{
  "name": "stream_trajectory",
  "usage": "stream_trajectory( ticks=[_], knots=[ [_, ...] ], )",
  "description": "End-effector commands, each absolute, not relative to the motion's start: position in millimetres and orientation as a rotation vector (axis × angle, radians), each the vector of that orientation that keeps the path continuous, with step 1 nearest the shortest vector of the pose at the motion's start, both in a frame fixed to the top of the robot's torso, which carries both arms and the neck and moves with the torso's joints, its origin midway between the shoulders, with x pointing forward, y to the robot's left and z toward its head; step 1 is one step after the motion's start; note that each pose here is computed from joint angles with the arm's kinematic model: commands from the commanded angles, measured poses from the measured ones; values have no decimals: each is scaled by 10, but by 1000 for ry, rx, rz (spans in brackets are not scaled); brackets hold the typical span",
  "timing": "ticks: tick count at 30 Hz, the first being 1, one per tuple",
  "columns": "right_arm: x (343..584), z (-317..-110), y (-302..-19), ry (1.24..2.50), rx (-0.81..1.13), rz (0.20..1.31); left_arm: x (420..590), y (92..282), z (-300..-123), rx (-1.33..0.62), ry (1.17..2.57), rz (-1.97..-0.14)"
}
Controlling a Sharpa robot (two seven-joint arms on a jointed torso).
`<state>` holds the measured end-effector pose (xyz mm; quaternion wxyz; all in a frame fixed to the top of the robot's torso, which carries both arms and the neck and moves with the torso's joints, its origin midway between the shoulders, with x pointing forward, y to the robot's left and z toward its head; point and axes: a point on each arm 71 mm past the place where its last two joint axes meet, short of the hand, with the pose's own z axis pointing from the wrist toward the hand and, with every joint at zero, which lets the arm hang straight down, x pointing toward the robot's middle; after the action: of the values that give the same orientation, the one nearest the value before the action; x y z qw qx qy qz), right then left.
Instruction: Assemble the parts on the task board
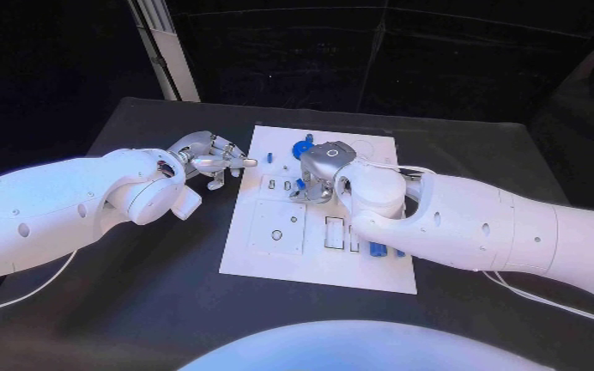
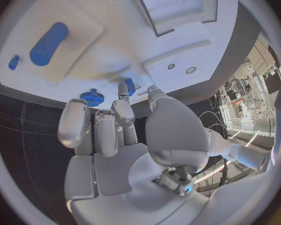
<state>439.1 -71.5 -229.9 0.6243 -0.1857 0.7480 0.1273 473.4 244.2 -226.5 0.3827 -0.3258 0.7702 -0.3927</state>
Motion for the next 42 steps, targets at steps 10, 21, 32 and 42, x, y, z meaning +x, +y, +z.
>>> stream_trajectory(
  ticks=[10, 21, 32, 42],
  knots=[
    [4378, -2284, -709, 1717, -431, 300, 4738, 2429, -2252, -825, 1962, -1016],
    [4404, -2296, -755, 1714, -428, 283, 4741, 2429, -2253, -825, 1962, -1016],
    [4384, -2267, -775, 1694, -415, 302, 4744, 2419, -2253, -827, 1961, -1022],
    [4250, -2106, -991, 1605, -332, 553, 4748, 2335, -2253, -851, 1960, -1074]
  ],
)
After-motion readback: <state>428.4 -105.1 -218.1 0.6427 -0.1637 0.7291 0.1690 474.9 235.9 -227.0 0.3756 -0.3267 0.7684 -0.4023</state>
